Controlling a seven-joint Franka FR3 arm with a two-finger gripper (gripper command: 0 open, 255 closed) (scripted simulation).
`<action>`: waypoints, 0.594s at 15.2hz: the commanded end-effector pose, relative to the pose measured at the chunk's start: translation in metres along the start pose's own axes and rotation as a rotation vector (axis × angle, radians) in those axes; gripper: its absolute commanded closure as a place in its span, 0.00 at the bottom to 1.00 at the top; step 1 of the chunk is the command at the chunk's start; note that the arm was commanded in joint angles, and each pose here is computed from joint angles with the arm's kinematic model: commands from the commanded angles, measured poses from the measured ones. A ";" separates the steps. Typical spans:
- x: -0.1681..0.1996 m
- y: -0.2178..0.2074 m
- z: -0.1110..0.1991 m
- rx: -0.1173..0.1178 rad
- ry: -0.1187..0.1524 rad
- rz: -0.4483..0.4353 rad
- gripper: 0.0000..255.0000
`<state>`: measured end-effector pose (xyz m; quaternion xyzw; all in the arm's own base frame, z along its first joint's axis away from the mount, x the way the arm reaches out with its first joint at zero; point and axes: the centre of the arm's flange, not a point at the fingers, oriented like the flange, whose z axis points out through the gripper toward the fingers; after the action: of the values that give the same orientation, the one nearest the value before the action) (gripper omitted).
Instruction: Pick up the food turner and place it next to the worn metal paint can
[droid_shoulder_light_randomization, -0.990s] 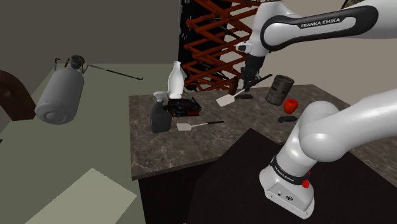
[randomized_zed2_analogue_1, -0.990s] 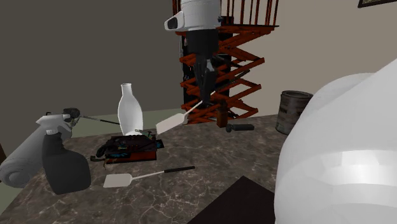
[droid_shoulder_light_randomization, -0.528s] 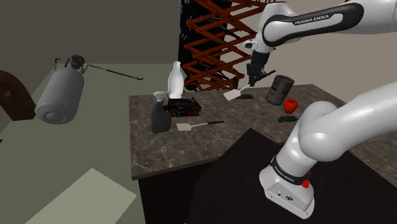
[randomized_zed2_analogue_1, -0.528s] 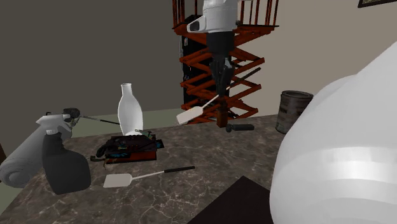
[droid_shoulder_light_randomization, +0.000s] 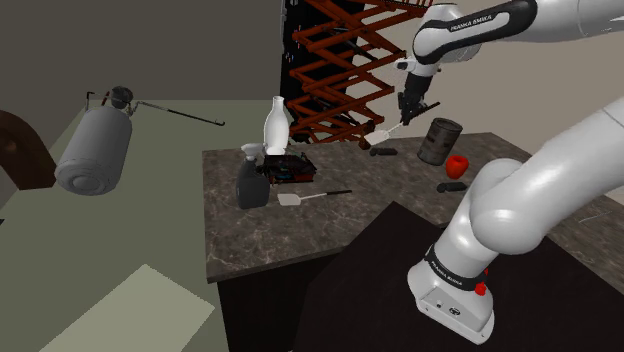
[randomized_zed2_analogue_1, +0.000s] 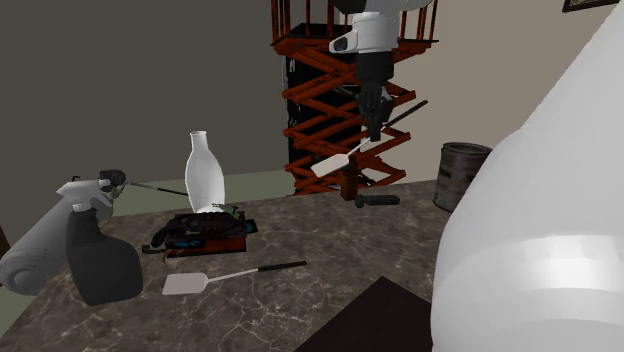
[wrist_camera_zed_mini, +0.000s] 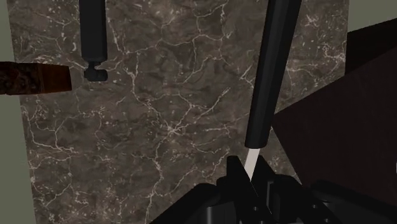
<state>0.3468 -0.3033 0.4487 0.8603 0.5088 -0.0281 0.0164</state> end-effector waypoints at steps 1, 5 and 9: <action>-0.022 0.014 0.001 -0.001 -0.001 -0.002 1.00; -0.065 0.045 0.004 -0.001 -0.001 -0.002 1.00; -0.108 0.076 0.006 -0.001 -0.001 -0.002 1.00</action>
<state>0.3576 -0.4212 0.4495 0.8611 0.5073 -0.0296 0.0152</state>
